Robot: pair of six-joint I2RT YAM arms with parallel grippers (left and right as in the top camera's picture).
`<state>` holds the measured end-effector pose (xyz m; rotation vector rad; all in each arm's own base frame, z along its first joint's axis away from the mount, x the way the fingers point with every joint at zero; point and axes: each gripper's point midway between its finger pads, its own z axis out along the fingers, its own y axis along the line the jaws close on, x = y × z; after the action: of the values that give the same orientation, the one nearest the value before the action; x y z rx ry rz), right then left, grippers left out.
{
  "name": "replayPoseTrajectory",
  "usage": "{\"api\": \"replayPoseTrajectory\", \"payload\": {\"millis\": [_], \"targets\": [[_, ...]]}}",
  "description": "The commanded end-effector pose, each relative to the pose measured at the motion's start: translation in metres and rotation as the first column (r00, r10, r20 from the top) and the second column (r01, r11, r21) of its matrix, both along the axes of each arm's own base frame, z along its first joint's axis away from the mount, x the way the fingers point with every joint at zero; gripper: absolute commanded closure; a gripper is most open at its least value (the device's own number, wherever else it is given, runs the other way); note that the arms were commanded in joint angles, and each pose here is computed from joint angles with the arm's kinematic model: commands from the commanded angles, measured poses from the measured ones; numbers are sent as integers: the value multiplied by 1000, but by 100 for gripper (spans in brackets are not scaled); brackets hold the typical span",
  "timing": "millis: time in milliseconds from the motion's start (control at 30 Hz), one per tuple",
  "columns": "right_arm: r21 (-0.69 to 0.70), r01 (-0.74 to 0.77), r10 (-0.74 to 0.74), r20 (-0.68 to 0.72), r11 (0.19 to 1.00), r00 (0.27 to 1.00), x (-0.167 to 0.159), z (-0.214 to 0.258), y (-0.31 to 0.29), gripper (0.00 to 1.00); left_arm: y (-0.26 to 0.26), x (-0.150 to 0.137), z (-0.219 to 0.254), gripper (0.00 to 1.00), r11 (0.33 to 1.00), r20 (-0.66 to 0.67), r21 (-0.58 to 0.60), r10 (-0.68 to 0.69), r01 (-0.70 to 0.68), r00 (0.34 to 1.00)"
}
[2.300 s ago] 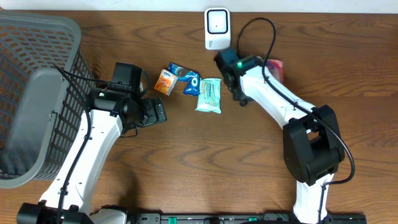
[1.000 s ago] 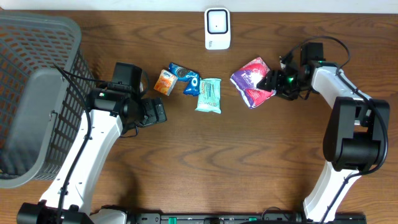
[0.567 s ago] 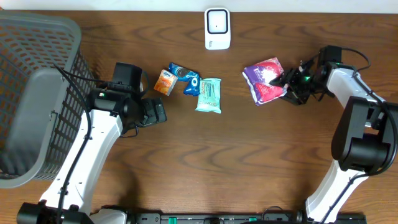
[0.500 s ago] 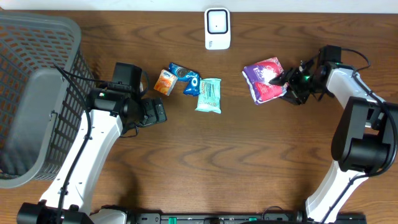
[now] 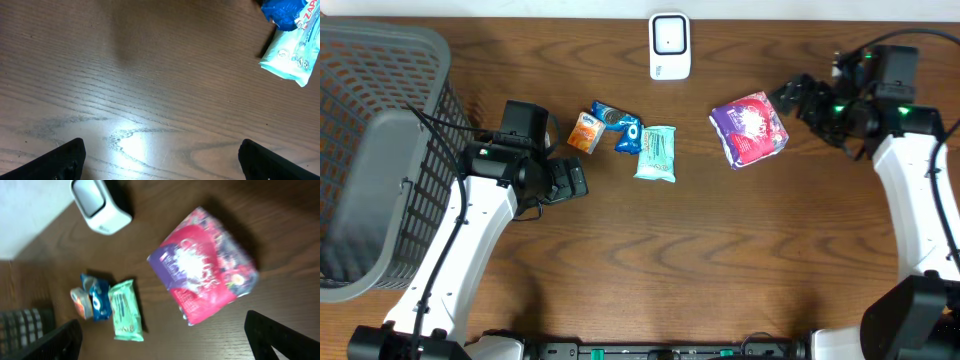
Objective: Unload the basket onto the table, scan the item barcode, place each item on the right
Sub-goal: 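Move the purple pack right and set it on the table, then reach the right gripper to the green wipes pack and grasp it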
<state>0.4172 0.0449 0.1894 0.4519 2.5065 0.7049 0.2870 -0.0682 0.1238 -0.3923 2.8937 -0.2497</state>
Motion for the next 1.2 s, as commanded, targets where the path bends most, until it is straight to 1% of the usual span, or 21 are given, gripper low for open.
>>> {"api": "replayPoseTrajectory", "payload": {"millis": [0, 67, 167, 233, 333, 400, 500, 667, 733, 867, 900, 933, 967, 1000, 1167], "targets": [[-34, -136, 136, -9, 990, 991, -6, -12, 42, 9, 2, -2, -3, 2, 1000, -12, 9, -2, 2, 1000], [-43, -184, 183, -21, 982, 983, -8, -19, 63, 14, 2, -2, -3, 2, 1000, -12, 9, -2, 2, 1000], [-68, -265, 263, -41, 962, 964, -8, -39, 102, 17, 2, -2, -3, 2, 1000, -12, 9, -2, 2, 1000], [-81, -269, 262, -82, 960, 962, -8, -59, 122, 11, 2, -2, -3, 2, 1000, -12, 9, -2, 2, 1000], [-29, -240, 231, -176, 970, 957, -9, -99, 153, 11, 2, -2, -3, 2, 1000, -12, 9, -2, 2, 1000], [-6, -258, 252, -195, 966, 948, -8, -117, 165, 11, 2, -2, -3, 2, 1000, -12, 9, -2, 2, 1000], [78, -316, 326, -212, 945, 921, -11, -140, 191, 15, 2, -2, -3, 2, 1000, -12, 9, -2, 2, 1000], [89, -304, 317, -272, 949, 909, -15, -173, 199, 22, 2, -2, -3, 2, 1000, -12, 9, -2, 2, 1000], [87, -296, 309, -291, 951, 905, -17, -181, 198, 29, 2, -2, -3, 2, 1000, -12, 9, -2, 2, 1000], [85, -285, 296, -332, 955, 895, -22, -196, 199, 46, 2, -2, -3, 2, 1000, -12, 9, -2, 2, 1000], [84, -288, 299, -335, 954, 893, -24, -198, 201, 52, 2, -2, -3, 2, 1000, -12, 9, -2, 2, 1000], [68, -288, 294, -341, 955, 893, -25, -201, 200, 78, 2, -2, -3, 2, 1000, -12, 9, -2, 2, 1000], [62, -287, 290, -340, 956, 894, -24, -201, 200, 91, 2, -2, -3, 2, 1000, -12, 9, -2, 2, 1000], [60, -286, 289, -339, 956, 895, -24, -201, 199, 99, 2, -2, -3, 2, 1000, -12, 9, -2, 2, 1000], [57, -275, 279, -313, 960, 908, -14, -191, 190, 99, 2, -2, -3, 2, 1000, -12, 9, -2, 2, 1000]]}}
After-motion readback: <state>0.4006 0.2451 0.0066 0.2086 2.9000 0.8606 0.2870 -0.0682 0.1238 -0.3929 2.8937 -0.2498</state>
